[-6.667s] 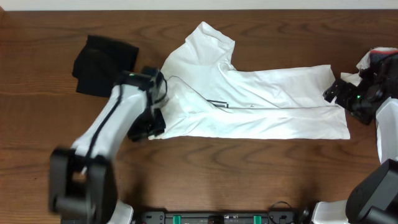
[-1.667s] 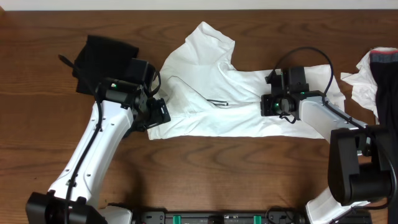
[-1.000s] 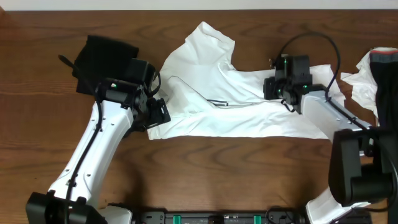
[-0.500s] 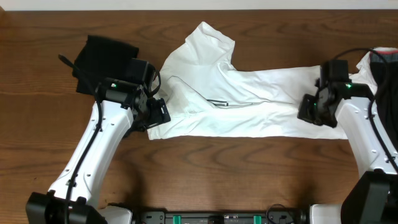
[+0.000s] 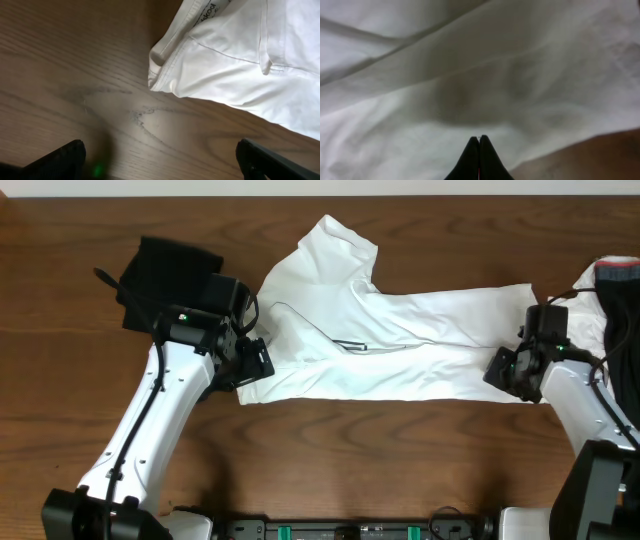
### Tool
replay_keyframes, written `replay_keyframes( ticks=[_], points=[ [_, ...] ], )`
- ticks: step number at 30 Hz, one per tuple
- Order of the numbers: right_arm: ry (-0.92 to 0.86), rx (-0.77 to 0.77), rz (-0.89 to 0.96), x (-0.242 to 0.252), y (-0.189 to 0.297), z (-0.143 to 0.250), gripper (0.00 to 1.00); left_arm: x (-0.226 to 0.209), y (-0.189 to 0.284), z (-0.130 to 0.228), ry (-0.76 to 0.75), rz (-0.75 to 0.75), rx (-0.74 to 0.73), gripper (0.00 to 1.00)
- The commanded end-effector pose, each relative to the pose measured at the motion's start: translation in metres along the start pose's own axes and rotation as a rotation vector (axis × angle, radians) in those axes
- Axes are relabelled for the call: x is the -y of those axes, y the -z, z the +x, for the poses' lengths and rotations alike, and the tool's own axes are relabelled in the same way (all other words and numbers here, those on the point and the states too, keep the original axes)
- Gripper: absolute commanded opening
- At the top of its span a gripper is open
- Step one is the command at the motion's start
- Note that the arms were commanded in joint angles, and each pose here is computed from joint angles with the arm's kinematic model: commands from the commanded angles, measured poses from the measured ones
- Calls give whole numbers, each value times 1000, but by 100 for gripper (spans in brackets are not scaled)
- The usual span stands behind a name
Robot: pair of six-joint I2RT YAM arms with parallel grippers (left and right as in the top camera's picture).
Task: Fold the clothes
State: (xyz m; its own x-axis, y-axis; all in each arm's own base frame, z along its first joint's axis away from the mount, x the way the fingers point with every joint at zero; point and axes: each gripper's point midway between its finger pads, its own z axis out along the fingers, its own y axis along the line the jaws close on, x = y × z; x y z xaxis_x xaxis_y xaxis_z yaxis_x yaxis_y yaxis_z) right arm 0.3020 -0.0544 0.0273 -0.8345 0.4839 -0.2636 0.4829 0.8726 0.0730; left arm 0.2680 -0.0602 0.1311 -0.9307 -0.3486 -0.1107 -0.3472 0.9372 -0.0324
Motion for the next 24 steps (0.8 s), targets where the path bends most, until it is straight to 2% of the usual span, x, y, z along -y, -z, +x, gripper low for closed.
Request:
replay_keyframes(
  ticks=[1, 9, 24],
  points=[
    [-23, 11, -6, 3, -10, 4, 1, -1, 3, -3, 8, -3, 11, 98],
    [-24, 139, -53, -4, -20, -14, 1, -1, 3, -3, 9, -3, 10, 98],
    [-39, 152, -52, -5, -23, -18, 1, -1, 3, -3, 8, -3, 10, 98]
  ],
)
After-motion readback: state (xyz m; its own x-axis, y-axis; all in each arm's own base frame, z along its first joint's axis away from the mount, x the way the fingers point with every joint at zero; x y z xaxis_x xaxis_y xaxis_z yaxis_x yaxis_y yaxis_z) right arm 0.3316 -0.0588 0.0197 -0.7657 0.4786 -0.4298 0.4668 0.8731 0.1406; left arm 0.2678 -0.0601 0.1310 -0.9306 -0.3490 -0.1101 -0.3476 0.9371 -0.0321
